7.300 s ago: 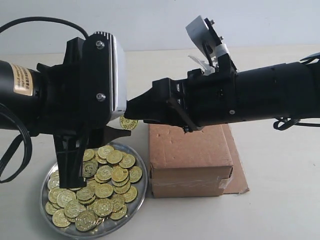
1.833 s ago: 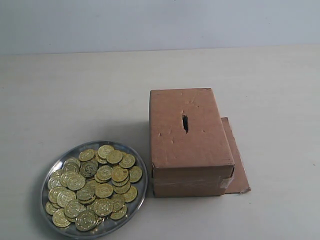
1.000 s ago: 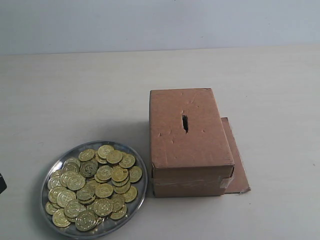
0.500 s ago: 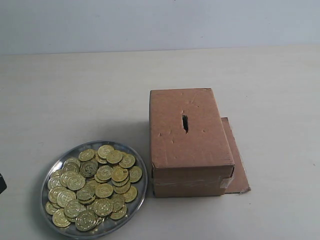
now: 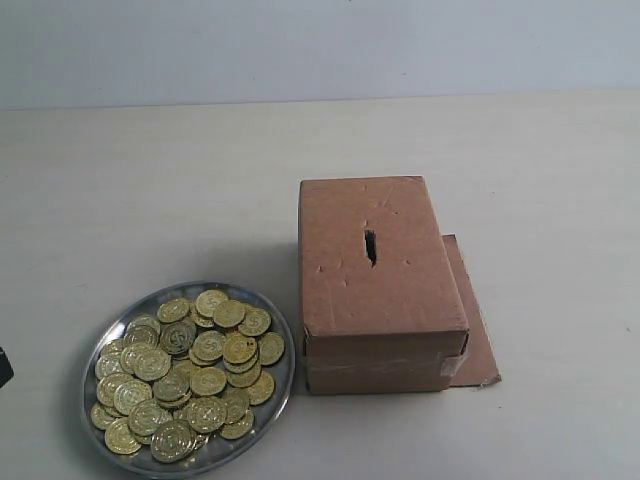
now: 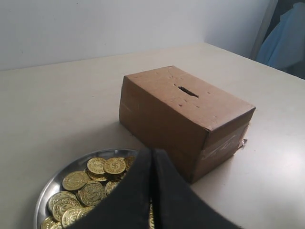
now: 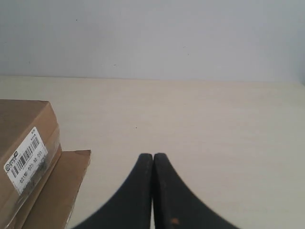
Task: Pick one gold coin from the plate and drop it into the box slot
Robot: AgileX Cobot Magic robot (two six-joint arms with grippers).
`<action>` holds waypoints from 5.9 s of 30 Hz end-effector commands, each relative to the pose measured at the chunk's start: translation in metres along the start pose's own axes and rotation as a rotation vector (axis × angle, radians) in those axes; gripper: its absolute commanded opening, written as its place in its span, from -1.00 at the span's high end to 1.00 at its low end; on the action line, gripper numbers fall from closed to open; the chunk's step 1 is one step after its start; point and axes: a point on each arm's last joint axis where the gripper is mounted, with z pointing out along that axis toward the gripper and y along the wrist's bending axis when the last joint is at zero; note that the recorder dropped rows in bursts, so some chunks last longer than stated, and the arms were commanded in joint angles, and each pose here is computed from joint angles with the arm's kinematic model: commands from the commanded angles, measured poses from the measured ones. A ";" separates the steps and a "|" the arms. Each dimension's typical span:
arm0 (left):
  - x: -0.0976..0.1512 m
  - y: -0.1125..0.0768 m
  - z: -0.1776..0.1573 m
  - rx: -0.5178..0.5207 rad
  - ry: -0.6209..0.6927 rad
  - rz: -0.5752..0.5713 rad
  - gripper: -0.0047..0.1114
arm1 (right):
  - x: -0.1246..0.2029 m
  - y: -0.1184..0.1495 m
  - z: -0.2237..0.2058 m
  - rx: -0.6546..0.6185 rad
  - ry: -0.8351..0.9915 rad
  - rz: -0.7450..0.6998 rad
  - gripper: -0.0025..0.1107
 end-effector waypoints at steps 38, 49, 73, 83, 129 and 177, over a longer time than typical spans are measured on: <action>0.001 0.000 0.000 -0.003 -0.001 0.003 0.92 | 0.001 -0.004 0.000 0.059 -0.002 0.034 0.96; 0.000 0.001 0.000 -0.006 -0.005 0.017 0.92 | 0.001 -0.004 0.000 0.059 -0.002 0.033 0.96; -0.003 0.031 -0.016 -0.585 -0.107 0.025 0.92 | 0.001 -0.004 0.000 0.057 -0.004 0.038 0.96; 0.001 0.030 -0.016 -0.575 -0.056 0.043 0.92 | 0.001 -0.004 0.000 0.057 -0.004 0.041 0.96; 0.011 0.039 -0.022 -0.690 0.034 -0.038 0.92 | 0.001 -0.004 0.000 0.056 -0.004 0.044 0.96; 0.011 0.038 -0.021 -0.683 0.026 -0.054 0.92 | 0.001 -0.004 0.000 0.056 -0.004 0.042 0.96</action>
